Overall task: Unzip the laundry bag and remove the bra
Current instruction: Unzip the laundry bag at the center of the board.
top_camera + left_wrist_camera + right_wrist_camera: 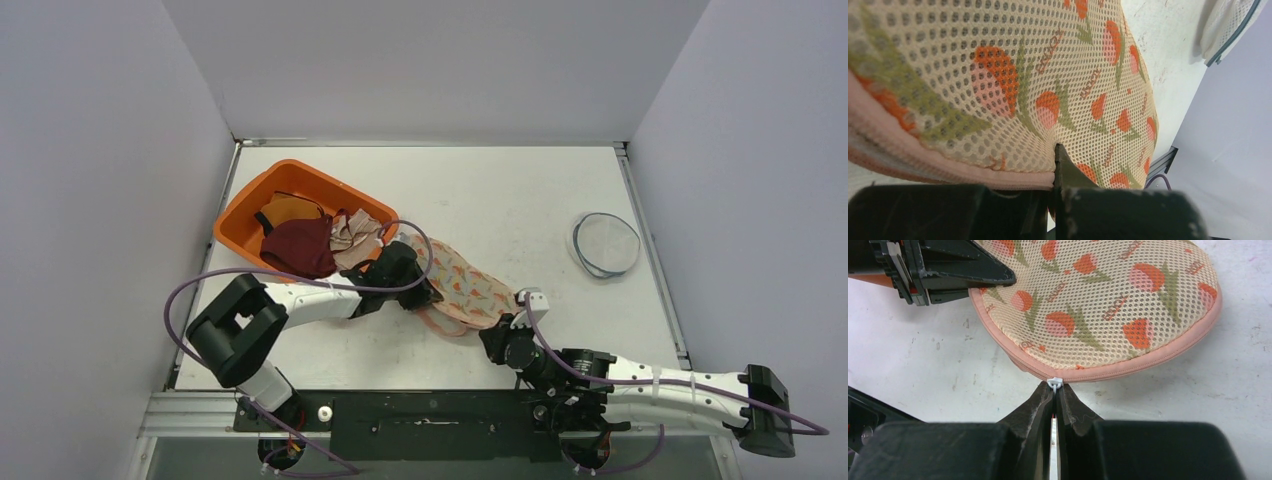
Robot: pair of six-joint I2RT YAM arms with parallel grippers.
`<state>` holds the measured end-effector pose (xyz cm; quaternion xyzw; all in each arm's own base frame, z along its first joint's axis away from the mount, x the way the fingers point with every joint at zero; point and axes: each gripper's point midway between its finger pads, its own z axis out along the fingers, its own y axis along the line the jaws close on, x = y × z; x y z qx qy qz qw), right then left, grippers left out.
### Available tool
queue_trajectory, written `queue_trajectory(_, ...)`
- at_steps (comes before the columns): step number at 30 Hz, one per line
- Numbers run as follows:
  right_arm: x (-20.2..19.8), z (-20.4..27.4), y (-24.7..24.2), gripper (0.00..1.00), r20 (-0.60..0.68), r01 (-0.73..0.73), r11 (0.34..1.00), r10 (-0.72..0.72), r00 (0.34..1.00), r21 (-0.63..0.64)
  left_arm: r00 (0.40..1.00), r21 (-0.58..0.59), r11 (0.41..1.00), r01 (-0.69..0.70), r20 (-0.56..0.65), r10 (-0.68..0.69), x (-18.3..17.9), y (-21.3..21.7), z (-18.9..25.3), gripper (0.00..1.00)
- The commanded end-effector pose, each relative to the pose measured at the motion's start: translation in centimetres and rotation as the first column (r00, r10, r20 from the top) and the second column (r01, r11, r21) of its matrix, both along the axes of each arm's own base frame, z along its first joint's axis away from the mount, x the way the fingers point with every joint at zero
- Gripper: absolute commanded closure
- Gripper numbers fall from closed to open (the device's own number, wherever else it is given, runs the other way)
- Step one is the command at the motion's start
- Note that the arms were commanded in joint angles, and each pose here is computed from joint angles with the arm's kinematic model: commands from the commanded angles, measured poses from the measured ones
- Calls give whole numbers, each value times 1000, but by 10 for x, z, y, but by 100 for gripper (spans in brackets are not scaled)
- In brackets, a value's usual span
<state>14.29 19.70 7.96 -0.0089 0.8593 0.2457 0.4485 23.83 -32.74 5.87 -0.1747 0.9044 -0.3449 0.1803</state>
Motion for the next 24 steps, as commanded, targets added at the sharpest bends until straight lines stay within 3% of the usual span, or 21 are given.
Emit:
queue_trajectory(1,3,-2,-6,95,11,42,999,-42,999,-6,997,-7,1000,13,82,-13,30,-5,18,93)
queue_trajectory(6,2,2,10,95,31,-21,1000,21,999,11,994,-26,999,37,99,-35,31,-10,32,38)
queue_trajectory(9,2,11,26,95,55,-74,997,72,996,28,994,-32,998,46,97,-43,23,-5,39,16)
queue_trajectory(17,4,24,74,95,87,-221,975,221,971,-10,997,-80,995,56,61,-51,-30,25,57,0)
queue_trajectory(24,13,22,103,95,92,-276,961,276,957,-7,991,-96,992,87,107,-77,-57,15,72,4)
